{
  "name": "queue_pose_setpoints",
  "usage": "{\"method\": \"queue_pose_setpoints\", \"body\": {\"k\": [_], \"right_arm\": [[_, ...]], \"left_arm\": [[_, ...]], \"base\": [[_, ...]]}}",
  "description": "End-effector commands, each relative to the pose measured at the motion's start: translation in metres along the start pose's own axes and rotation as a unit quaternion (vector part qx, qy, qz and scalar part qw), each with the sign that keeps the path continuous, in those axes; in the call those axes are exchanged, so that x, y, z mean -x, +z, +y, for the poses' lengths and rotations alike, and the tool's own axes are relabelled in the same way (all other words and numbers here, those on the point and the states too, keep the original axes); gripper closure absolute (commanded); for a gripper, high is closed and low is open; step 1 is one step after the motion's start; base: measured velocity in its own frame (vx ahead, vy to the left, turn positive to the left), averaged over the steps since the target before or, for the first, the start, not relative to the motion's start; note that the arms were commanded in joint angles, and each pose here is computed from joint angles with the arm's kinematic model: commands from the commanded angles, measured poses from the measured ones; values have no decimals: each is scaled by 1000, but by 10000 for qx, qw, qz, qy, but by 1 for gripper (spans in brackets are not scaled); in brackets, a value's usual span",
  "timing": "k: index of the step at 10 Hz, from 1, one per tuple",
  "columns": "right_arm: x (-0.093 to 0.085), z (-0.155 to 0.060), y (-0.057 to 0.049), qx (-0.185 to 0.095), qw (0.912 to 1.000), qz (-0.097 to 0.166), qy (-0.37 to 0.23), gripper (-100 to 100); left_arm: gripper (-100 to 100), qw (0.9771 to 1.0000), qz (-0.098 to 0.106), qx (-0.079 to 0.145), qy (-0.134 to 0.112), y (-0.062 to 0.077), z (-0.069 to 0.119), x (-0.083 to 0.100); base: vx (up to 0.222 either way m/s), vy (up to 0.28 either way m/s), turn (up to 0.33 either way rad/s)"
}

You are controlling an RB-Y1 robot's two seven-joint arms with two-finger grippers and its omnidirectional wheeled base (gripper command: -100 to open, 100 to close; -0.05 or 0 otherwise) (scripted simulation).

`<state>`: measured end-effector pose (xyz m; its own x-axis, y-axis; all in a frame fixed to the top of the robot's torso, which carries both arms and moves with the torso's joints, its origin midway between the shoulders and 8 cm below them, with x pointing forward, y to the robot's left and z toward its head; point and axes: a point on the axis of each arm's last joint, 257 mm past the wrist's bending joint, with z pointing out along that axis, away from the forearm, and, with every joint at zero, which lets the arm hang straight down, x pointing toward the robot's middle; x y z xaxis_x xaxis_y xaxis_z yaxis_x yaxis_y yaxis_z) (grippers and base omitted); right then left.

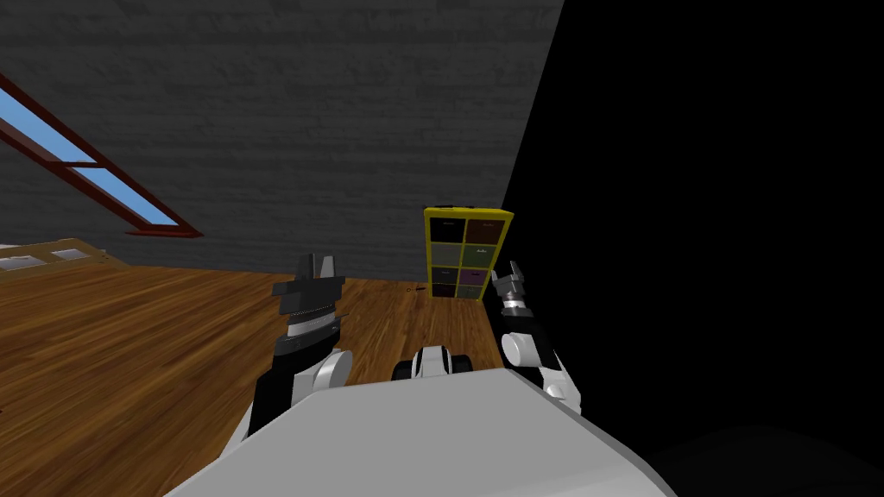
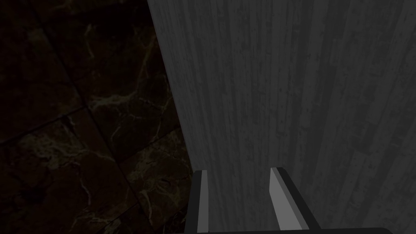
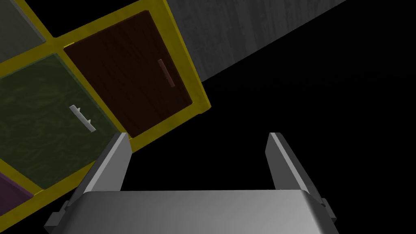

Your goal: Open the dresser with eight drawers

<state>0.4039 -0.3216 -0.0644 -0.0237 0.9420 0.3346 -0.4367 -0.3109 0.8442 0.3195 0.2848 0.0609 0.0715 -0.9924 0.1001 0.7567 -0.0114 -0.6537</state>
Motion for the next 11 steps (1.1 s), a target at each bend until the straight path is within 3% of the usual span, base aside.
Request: {"method": "queue_pose_setpoints", "body": {"k": [1,4,6,7,8,9,11], "right_arm": [[15,-15,6,-213,9991,-146,328,-100],[45,-44,14,-595,9945,-416,748,-100],[46,-44,14,-582,9929,-459,930,-100],[61,-58,18,-767,9887,-610,1132,-100],[62,-58,18,-756,9870,-640,1270,-100],[75,-70,23,-909,9823,-767,1449,-100],[78,-73,21,-918,9788,-831,1632,-100]], "left_arm": [[0,10000,0,0,0,0,0,0],[0,10000,0,0,0,0,0,0],[0,10000,0,0,0,0,0,0],[0,10000,0,0,0,0,0,0],[0,10000,0,0,0,0,0,0],[0,10000,0,0,0,0,0,0],[0,10000,0,0,0,0,0,0]], "base": [[39,30,-9],[51,30,-20],[33,22,-3],[38,24,-23],[38,27,-15],[51,36,-22],[40,25,-6]]}}
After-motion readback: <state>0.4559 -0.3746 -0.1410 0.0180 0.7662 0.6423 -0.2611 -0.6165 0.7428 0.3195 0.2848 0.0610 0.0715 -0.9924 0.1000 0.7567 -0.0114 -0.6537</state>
